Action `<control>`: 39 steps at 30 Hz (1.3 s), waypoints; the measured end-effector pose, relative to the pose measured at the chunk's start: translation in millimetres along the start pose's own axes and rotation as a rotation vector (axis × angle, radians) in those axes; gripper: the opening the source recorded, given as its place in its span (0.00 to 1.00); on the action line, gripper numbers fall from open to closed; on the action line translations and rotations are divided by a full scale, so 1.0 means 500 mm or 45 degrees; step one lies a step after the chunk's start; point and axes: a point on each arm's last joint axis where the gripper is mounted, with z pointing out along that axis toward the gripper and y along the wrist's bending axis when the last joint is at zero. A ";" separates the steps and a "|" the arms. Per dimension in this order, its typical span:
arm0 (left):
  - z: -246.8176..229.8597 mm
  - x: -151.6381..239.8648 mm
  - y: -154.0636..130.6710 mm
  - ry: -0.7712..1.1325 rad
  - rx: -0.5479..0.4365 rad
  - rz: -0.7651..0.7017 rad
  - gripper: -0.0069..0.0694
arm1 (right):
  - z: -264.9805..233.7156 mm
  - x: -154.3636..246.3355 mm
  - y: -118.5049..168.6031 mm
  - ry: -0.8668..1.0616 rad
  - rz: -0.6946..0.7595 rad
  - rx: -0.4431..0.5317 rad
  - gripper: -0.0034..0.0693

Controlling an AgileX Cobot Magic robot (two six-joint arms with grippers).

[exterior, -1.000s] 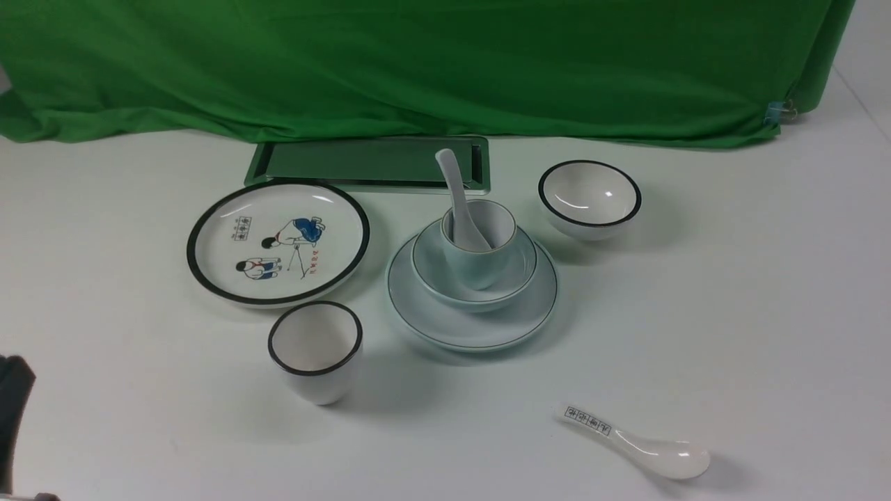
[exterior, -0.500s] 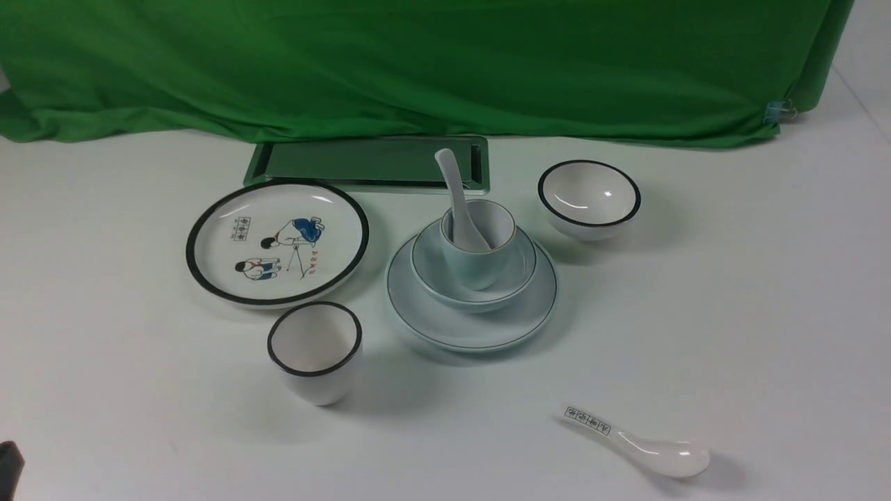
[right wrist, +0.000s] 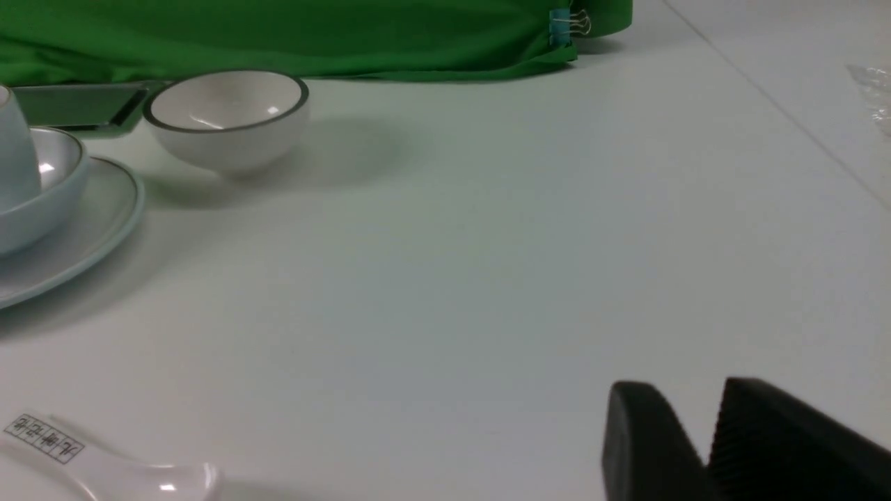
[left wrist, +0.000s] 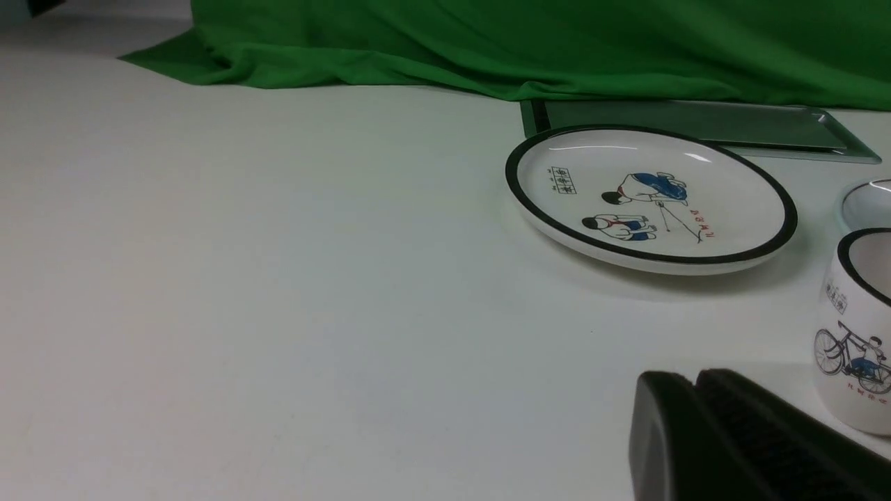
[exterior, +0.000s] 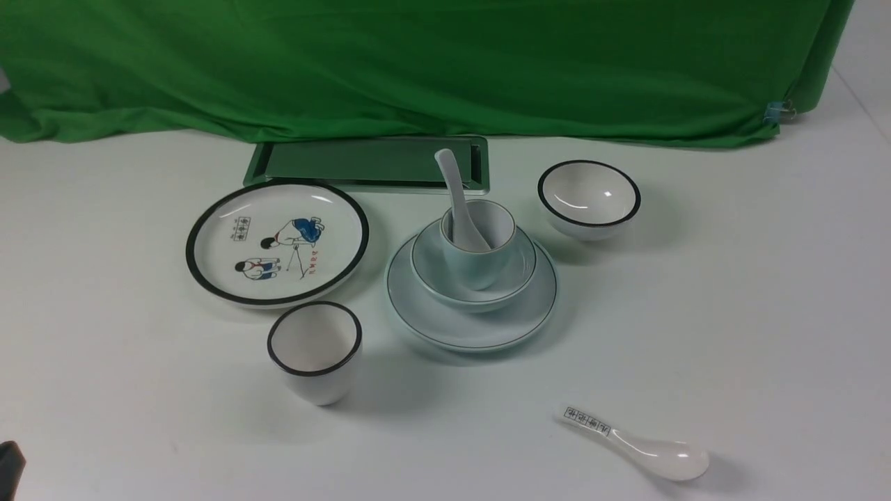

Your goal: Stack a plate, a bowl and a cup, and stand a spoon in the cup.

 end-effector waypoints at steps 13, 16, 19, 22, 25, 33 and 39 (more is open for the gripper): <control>0.000 0.000 0.000 0.000 -0.001 0.003 0.08 | 0.000 0.000 0.000 0.000 0.000 0.000 0.37; 0.000 0.000 0.000 0.000 -0.001 0.003 0.08 | 0.000 0.000 0.000 0.000 0.000 0.000 0.37; 0.000 0.000 0.000 0.000 -0.001 0.003 0.08 | 0.000 0.000 0.000 0.000 0.000 0.000 0.37; 0.000 0.000 0.000 0.000 -0.001 0.003 0.08 | 0.000 0.000 0.000 -0.001 0.001 0.000 0.37; 0.000 0.000 0.000 0.000 -0.001 0.003 0.08 | 0.000 0.000 0.000 -0.001 0.001 0.000 0.38; 0.000 0.000 0.000 0.000 -0.001 0.004 0.08 | 0.000 0.000 0.000 -0.001 0.001 0.000 0.38; 0.000 0.000 0.000 0.000 -0.001 0.004 0.08 | 0.000 0.000 0.000 -0.001 0.001 0.000 0.38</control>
